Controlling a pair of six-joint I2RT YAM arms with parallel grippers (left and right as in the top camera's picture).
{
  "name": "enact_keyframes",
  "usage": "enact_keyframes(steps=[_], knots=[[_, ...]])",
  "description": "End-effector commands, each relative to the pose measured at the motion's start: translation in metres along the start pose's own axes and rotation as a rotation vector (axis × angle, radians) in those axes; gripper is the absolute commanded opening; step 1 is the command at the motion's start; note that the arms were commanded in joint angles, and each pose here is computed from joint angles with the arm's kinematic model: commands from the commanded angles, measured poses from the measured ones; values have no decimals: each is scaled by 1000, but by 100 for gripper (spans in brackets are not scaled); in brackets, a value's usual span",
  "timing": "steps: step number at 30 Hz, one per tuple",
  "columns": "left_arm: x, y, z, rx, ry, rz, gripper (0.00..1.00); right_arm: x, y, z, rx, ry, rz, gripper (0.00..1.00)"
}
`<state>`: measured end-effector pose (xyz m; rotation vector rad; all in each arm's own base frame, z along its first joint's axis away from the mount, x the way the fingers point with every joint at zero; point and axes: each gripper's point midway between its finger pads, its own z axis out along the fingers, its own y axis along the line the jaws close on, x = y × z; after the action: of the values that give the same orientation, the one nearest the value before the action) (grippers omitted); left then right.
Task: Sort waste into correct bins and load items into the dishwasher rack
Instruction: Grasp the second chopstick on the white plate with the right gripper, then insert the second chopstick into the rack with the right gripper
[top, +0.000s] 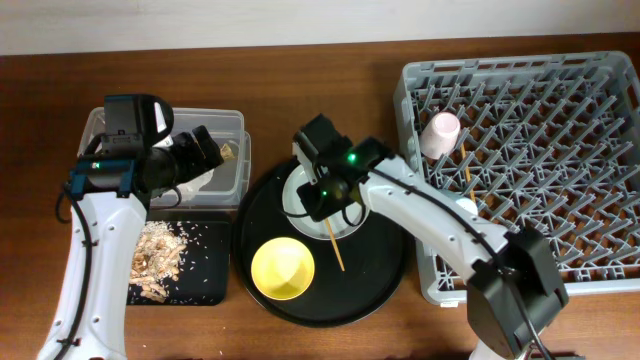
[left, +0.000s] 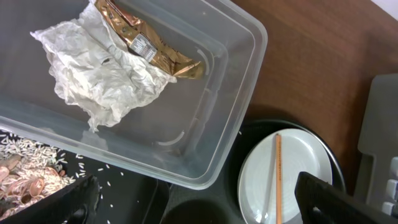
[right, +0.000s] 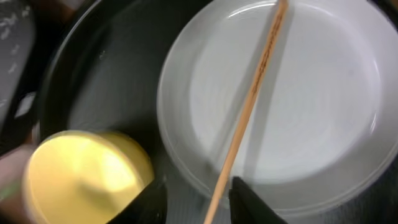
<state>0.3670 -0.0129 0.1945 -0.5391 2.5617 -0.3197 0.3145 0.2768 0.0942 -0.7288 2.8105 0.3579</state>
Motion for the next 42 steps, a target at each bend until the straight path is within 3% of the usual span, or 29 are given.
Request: enact_keyframes(steps=[1,7,12,21,24,27,30,32,35,38,42], knots=[[2,2,2,-9,6,-8,99,14,-11,30,39,-10,77,33],[2,2,2,-9,6,-8,99,32,-31,61,100,-45,163,32],[2,2,2,-10,6,-8,99,36,-34,63,116,-42,166,26],[2,2,2,-10,6,-8,99,44,-37,80,124,2,170,25],[2,2,2,-10,6,-8,99,43,-37,80,122,-4,173,15],[2,2,2,-10,6,-8,99,24,-34,62,111,-53,168,4],[2,2,2,-10,6,-8,99,-11,-40,20,103,-154,188,4],[2,2,2,-10,6,-8,99,-36,-64,-33,124,-230,165,4],[2,2,2,-10,6,-8,99,-40,-122,-93,203,-271,131,4],[2,1,2,-9,7,-7,99,-14,-207,-118,300,-235,163,4],[2,2,2,-9,6,-8,99,23,-275,-121,331,-188,249,4]])
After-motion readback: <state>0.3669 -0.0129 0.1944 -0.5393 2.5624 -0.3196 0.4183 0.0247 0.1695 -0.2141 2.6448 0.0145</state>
